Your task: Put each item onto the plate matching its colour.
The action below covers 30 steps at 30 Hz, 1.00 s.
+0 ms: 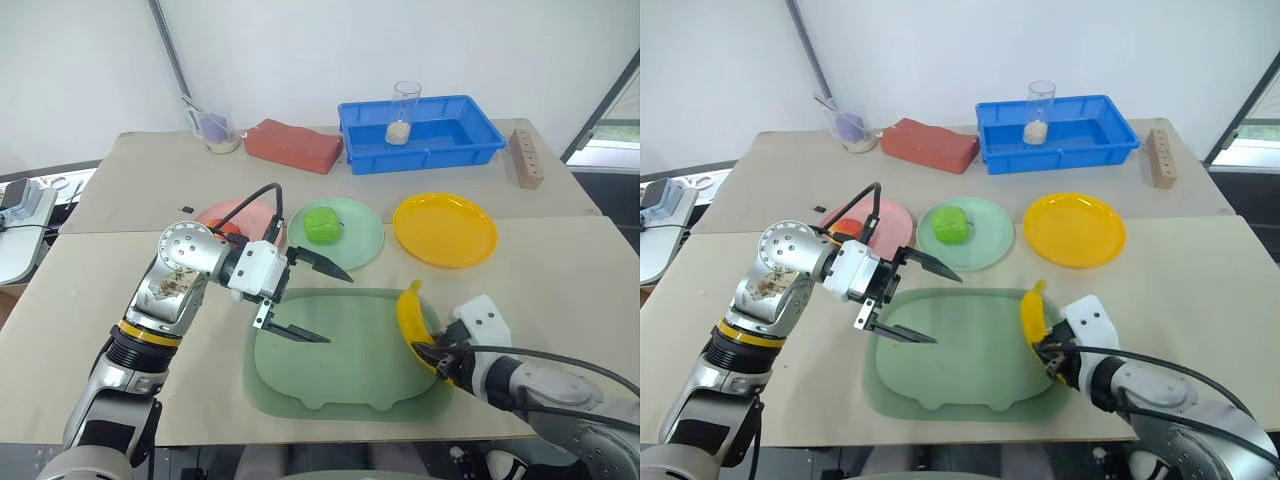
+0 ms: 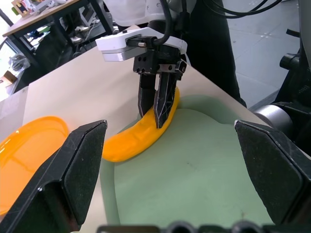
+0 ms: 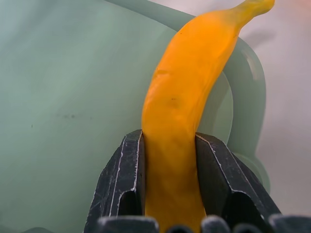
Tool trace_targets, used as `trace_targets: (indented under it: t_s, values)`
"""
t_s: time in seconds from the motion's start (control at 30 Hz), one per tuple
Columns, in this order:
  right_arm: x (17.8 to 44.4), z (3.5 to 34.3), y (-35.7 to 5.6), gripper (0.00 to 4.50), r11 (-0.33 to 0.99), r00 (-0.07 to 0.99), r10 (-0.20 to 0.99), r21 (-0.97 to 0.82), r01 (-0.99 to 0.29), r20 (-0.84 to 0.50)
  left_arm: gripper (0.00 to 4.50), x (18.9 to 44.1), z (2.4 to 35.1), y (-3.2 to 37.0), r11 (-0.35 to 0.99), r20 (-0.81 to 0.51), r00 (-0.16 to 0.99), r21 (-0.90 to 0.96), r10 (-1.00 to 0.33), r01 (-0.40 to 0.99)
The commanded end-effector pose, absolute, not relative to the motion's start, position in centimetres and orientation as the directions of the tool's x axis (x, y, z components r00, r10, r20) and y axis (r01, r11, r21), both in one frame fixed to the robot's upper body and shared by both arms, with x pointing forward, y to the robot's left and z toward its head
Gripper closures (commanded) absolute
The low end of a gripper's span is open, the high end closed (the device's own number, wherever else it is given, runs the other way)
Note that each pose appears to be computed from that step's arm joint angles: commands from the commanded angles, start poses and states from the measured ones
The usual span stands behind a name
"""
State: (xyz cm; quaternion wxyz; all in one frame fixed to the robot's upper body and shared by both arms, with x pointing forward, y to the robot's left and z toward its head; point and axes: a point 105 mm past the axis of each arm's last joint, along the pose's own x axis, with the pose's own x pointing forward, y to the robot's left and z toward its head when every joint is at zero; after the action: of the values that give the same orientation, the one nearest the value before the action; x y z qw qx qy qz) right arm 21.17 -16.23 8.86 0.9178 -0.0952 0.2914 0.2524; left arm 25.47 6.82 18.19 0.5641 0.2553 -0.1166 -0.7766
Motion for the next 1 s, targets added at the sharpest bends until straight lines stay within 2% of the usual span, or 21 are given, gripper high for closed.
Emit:
trace_targets:
  t_s: [0.03,0.13,0.3,0.43,0.53,0.63,0.73,0.87,0.93,1.0]
  values:
    - [21.8,10.1,-16.2,3.4,0.826,0.715,0.438,-0.071,-0.559,-0.545,0.0,25.5,19.2,6.7,-0.315,-0.243,-0.219,0.494,-0.945,0.81]
    - [23.3,13.4,-15.9,3.4,0.81,0.756,0.505,-0.075,-0.582,-0.418,0.0,26.2,20.1,6.6,-0.246,-0.202,-0.169,0.468,-0.965,0.849]
    - [27.7,18.6,-18.2,3.4,0.874,0.874,0.418,-0.152,-0.461,-0.249,0.0,29.4,22.2,6.4,0.008,-0.052,0.026,0.323,-0.998,0.946]
    - [33.2,20.4,-20.6,3.4,0.915,0.917,0.334,-0.161,-0.371,-0.217,0.0,32.1,23.7,5.5,0.198,0.071,0.187,0.216,-0.98,0.956]
    - [37.0,19.5,-21.6,3.4,0.933,0.916,0.312,-0.104,-0.346,-0.253,0.0,32.8,23.9,4.8,0.254,0.098,0.238,0.209,-0.966,0.944]
    - [40.5,17.1,-23.0,3.4,0.957,0.906,0.268,-0.016,-0.289,-0.329,0.0,32.5,23.1,4.5,0.268,0.084,0.255,0.221,-0.963,0.938]
    - [42.2,15.6,-23.8,3.4,0.964,0.89,0.251,0.014,-0.266,-0.381,0.0,32.1,22.0,4.6,0.274,0.055,0.268,0.233,-0.962,0.933]
    - [43.3,14.5,-24.1,3.4,0.966,0.865,0.248,0.041,-0.256,-0.436,0.0,31.8,21.3,5.2,0.295,0.034,0.295,0.232,-0.955,0.927]
    - [43.6,14.7,-23.9,2.39,0.961,0.859,0.262,0.043,-0.272,-0.44,0.0,31.8,21.4,5.4,0.308,0.037,0.308,0.231,-0.951,0.923]
    - [43.7,14.9,-23.8,1.77,0.958,0.856,0.273,0.042,-0.284,-0.438,0.0,31.8,21.4,5.6,0.317,0.038,0.318,0.23,-0.947,0.92]
